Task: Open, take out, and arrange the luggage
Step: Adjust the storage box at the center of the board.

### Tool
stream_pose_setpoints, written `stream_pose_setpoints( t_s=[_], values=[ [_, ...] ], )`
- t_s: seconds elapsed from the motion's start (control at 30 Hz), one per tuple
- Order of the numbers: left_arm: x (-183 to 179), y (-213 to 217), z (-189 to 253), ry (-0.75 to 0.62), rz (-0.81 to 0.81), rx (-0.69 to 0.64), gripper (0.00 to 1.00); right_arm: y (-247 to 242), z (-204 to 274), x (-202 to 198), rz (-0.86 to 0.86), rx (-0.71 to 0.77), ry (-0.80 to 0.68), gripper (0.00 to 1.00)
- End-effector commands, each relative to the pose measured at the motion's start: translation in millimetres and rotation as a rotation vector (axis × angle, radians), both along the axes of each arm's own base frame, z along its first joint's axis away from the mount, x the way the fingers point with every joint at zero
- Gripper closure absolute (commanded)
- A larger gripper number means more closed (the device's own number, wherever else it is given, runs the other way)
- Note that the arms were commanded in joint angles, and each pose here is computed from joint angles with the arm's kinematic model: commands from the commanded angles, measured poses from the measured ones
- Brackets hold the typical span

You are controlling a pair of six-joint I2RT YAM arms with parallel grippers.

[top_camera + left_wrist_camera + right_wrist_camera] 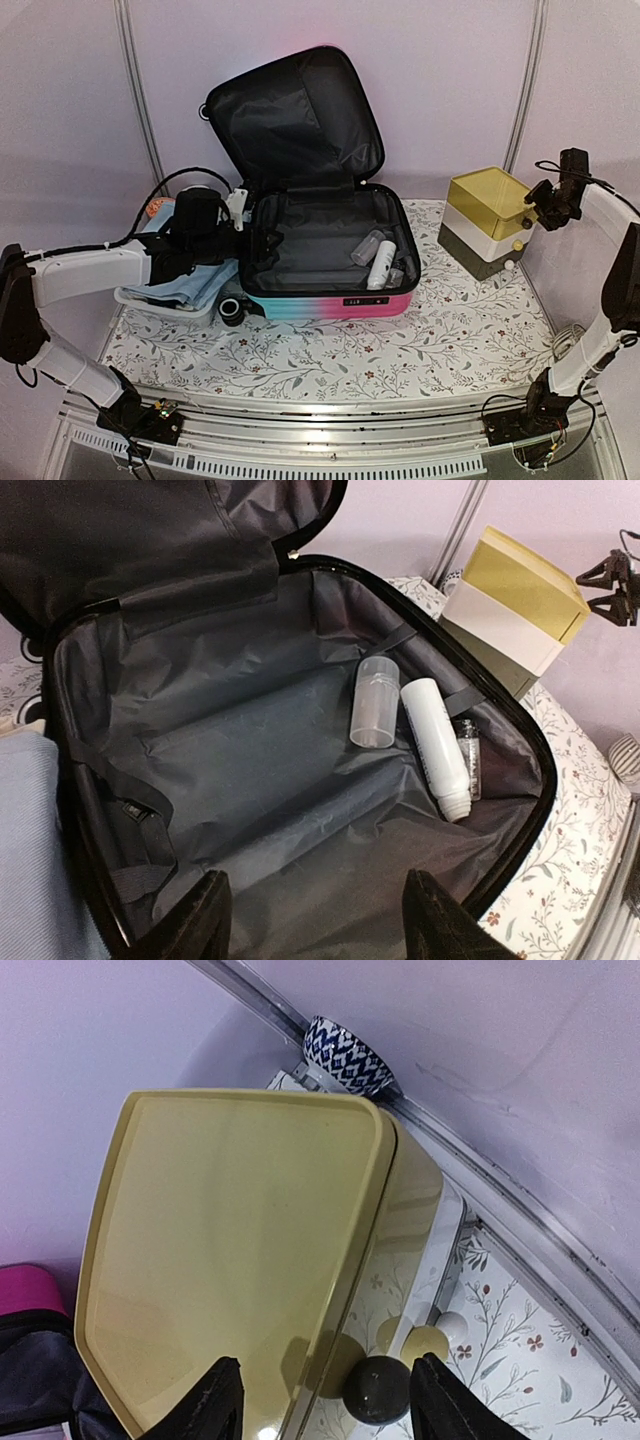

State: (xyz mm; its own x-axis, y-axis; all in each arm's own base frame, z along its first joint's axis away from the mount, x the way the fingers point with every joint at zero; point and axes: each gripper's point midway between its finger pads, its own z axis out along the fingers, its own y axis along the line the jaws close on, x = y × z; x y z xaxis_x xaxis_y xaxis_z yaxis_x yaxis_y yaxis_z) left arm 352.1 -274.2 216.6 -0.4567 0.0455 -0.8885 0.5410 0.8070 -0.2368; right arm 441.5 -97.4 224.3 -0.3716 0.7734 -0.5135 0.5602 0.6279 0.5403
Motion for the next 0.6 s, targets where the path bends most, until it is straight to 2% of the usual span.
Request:
stream_pose_setpoints(
  t_s=[0.0,0.17,0.27,0.33,0.57],
  values=[
    [-2.5,-5.9,-0.2,-0.007,-0.012,-0.008,0.40,-19.0,11.4,3.7,-0.015,-0.120,0.009,0.41],
    [-0.3,-8.6,-1.0,-0.004,-0.014,-0.008,0.40,-9.8,5.8,30.0,0.111,-0.098,-0.018,0.42],
    [-0.3,-11.3,0.1,-0.004,-0.021,-0.011,0.40,7.6,-0.6,39.7,0.203,-0.020,-0.031,0.58],
    [-0.6,-10.7,1.3,-0.007,-0.018,-0.011,0.40,15.8,-6.0,37.0,0.214,0.035,-0.033,0.62],
    [-2.2,-10.8,2.3,-0.007,-0.016,-0.016,0.40,19.2,-20.0,13.5,0.134,0.106,-0.005,0.56]
  ],
)
